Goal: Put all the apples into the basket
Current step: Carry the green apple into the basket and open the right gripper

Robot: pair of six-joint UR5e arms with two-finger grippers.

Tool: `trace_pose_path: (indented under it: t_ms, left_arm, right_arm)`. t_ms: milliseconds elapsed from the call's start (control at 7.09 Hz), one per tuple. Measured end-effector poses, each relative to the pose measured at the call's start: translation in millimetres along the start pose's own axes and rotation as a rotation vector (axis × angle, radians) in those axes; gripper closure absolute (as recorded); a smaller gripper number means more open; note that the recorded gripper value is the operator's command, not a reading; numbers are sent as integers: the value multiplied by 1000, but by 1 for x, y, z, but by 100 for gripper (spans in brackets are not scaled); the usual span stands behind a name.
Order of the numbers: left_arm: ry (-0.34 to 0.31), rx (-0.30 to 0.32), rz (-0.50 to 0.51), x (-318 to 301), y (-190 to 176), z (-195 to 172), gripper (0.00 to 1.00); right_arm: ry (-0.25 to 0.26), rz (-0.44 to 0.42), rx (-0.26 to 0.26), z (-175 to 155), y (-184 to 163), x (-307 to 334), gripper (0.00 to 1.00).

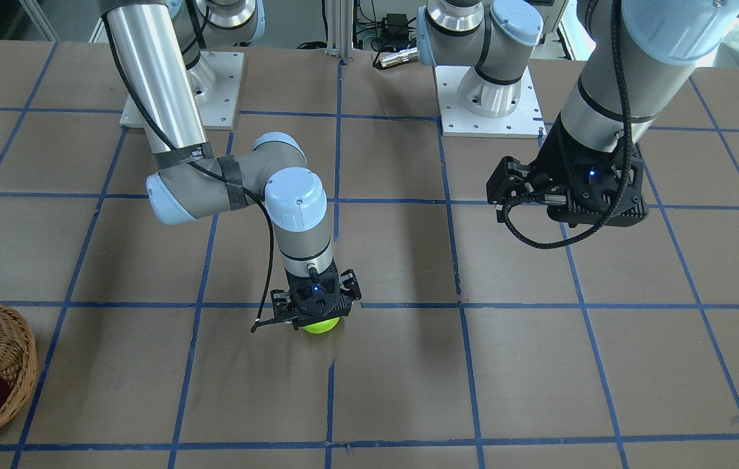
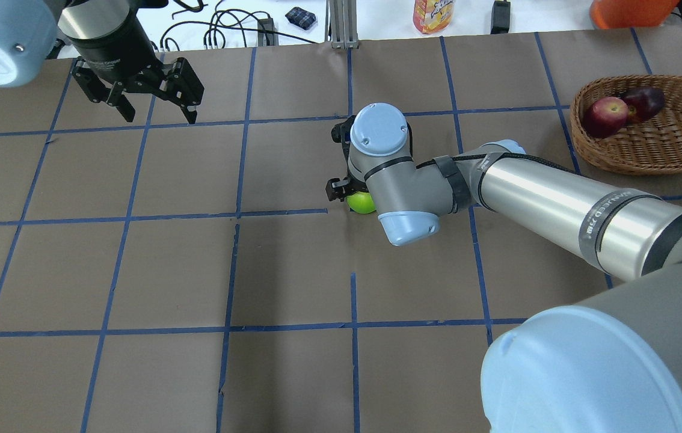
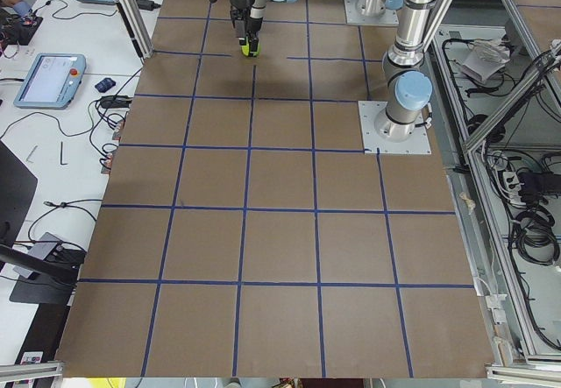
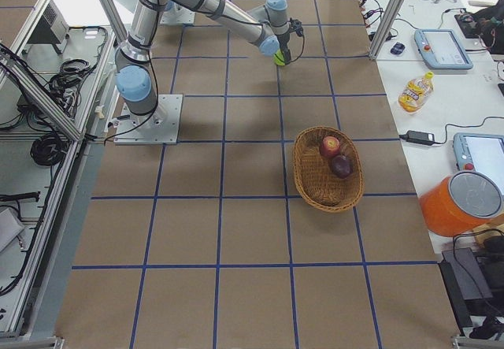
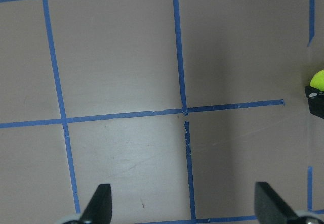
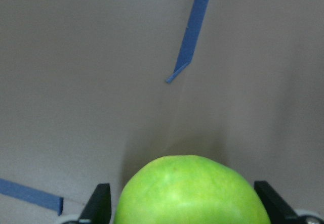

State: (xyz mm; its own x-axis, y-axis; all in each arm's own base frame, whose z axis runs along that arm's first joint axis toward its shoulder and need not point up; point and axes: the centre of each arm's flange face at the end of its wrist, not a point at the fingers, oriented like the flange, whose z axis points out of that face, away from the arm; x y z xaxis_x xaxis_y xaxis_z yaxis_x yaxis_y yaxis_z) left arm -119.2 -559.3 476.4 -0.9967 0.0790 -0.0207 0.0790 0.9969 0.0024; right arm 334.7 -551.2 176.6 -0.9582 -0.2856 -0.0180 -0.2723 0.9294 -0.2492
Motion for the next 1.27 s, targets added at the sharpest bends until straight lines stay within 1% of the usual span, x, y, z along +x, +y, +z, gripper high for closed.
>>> trace_pose_path:
  t_ms: [282, 423, 564, 705, 846, 987, 1128, 1269]
  left_arm:
    - [-3, 0, 1, 0, 1, -1, 0]
    - [-5, 0, 2, 0, 1, -1, 0]
    - [-6, -1, 2, 0, 1, 0, 0]
    - [-7, 0, 2, 0, 2, -1, 0]
    - [-8, 1, 2, 0, 4, -4, 0]
    - [-7, -1, 1, 1, 6, -4, 0]
    - [-5, -5, 0, 3, 9, -3, 0]
    - [-6, -4, 2, 5, 14, -5, 0]
  right_arm:
    - [-11, 5, 30, -11, -6, 4, 100]
    - [-23, 18, 42, -24, -11, 12, 100]
    - [-25, 48, 59, -42, -18, 31, 100]
    - [-18, 97, 77, -62, -26, 70, 100]
    - [-18, 112, 73, -81, -31, 125, 100]
    - [-32, 83, 58, -99, -31, 190, 100]
    - [-39, 61, 70, -117, -31, 252, 100]
    - [-23, 55, 88, -136, -32, 313, 100]
